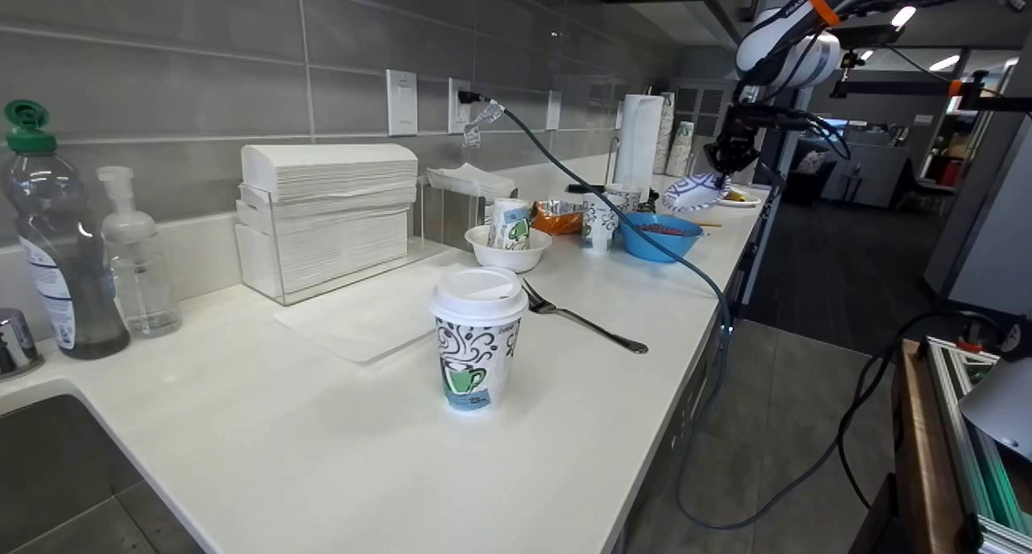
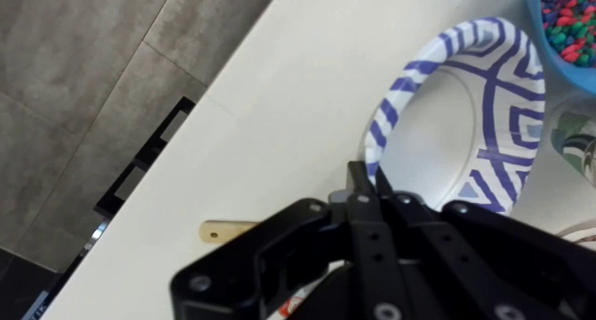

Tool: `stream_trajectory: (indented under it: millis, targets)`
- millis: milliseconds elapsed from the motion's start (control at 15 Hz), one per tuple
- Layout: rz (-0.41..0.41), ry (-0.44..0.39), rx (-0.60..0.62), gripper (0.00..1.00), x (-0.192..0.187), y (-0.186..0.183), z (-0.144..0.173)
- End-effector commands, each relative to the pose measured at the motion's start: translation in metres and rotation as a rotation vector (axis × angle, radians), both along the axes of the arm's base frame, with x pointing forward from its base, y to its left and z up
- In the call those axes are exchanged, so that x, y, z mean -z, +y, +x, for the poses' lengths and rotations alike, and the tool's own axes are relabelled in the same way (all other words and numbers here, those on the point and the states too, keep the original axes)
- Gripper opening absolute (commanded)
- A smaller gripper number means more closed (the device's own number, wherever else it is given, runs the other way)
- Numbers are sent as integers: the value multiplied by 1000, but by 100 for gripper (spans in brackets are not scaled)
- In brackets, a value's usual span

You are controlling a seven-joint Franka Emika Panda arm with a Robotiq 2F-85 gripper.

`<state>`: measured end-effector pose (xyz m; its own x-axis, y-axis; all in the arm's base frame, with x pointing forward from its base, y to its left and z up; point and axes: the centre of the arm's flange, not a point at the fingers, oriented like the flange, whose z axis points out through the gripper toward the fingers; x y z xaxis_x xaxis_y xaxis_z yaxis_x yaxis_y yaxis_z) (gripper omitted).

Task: Pour the contents in the white and black bowl on the right into the blue bowl.

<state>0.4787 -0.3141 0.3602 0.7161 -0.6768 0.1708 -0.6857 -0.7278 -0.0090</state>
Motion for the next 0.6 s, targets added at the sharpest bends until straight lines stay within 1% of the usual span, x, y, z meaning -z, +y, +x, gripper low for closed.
stream_trajectory:
  millis: [0,133,267,533]
  targets:
    - [108,-84,70,0,24,-27,-15]
    - [153,-112,127,0,34,-35,-13]
    - [195,-134,160,0,43,-39,-7]
    - [227,-151,228,0,56,-46,8]
